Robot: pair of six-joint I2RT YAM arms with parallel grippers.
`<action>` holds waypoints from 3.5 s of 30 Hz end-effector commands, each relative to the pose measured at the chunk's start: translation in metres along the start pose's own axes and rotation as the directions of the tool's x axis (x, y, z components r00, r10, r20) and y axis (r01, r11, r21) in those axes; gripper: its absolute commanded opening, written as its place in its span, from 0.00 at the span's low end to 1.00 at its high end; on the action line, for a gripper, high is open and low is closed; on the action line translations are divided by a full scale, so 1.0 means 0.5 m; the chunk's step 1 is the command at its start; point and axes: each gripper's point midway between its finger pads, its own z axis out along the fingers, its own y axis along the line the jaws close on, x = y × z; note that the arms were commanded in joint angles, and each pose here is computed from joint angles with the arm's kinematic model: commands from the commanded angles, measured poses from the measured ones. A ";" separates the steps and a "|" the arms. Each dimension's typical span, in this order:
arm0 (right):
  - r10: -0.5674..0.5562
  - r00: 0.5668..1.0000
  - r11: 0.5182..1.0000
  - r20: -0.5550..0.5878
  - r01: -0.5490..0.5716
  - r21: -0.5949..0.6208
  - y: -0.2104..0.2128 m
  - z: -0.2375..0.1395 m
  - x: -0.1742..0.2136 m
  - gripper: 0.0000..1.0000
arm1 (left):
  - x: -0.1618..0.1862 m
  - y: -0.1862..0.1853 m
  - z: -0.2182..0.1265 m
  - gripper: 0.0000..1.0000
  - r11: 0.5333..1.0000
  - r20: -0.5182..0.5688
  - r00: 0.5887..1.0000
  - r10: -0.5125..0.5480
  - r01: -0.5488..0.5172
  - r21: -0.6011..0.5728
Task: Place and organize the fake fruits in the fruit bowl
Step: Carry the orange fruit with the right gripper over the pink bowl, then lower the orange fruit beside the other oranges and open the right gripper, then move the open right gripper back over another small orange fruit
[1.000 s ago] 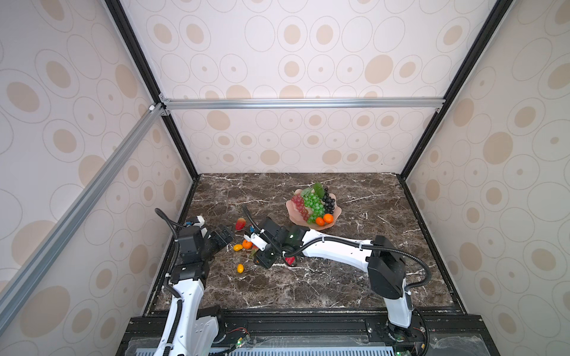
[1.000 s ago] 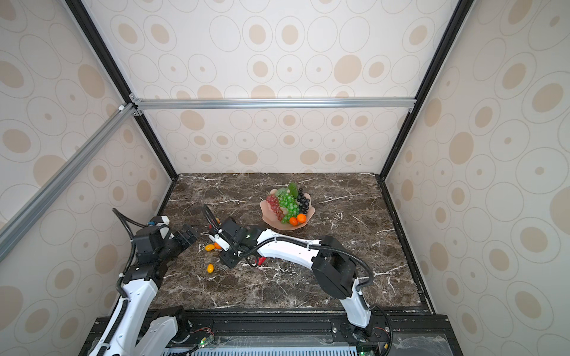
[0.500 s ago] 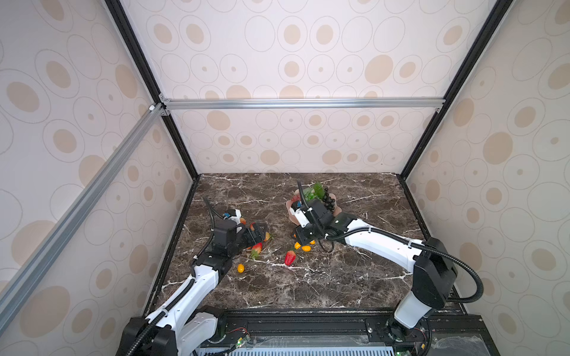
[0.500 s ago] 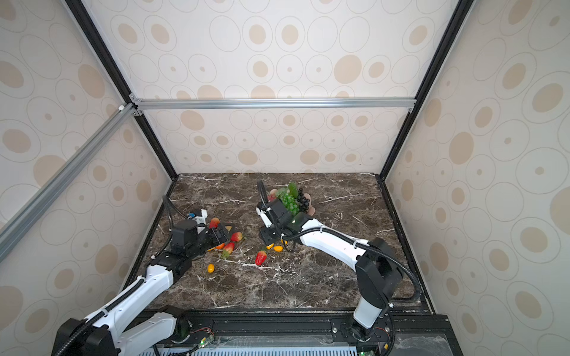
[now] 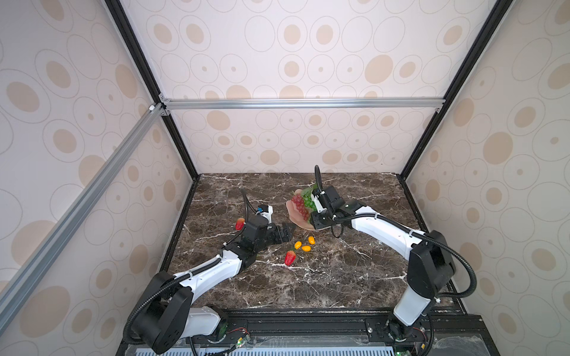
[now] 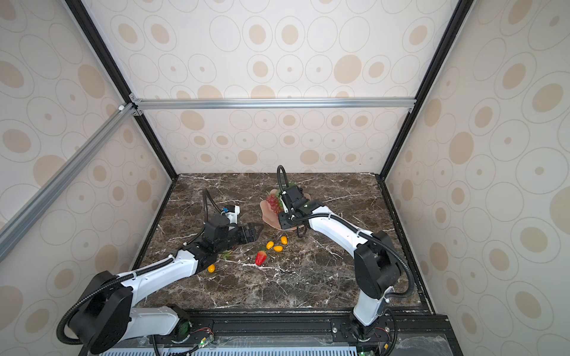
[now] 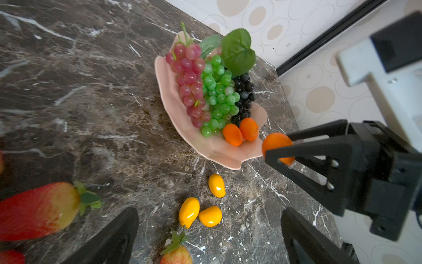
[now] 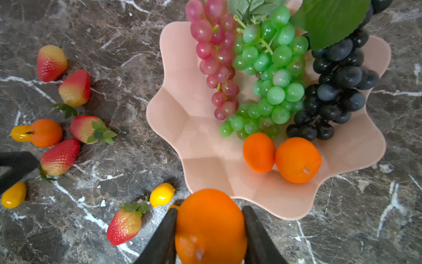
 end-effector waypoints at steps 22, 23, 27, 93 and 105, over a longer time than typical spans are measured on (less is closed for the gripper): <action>-0.138 0.966 0.971 -0.218 0.176 0.165 -0.035 0.129 -0.019 0.35 | -0.040 -0.011 -0.049 0.98 0.998 0.188 0.981 -0.052 0.045 0.042; -0.153 0.961 0.966 -0.229 0.195 0.172 -0.035 0.133 -0.018 0.35 | -0.038 -0.002 -0.048 0.98 0.998 0.185 0.981 -0.059 0.055 0.029; -0.193 0.944 0.946 -0.267 0.251 0.205 -0.040 0.148 -0.014 0.35 | -0.028 0.013 -0.047 0.98 0.996 0.174 0.981 -0.084 0.080 0.031; -0.216 0.971 0.938 0.098 0.234 -0.257 0.315 -0.001 0.003 0.57 | -0.127 0.224 -0.256 0.98 0.906 0.229 0.973 -0.038 0.131 -0.404; -0.360 0.933 0.875 0.024 0.346 -0.339 0.474 0.090 0.037 0.56 | -0.147 0.293 -0.323 0.98 0.890 0.313 0.938 -0.146 0.263 -0.373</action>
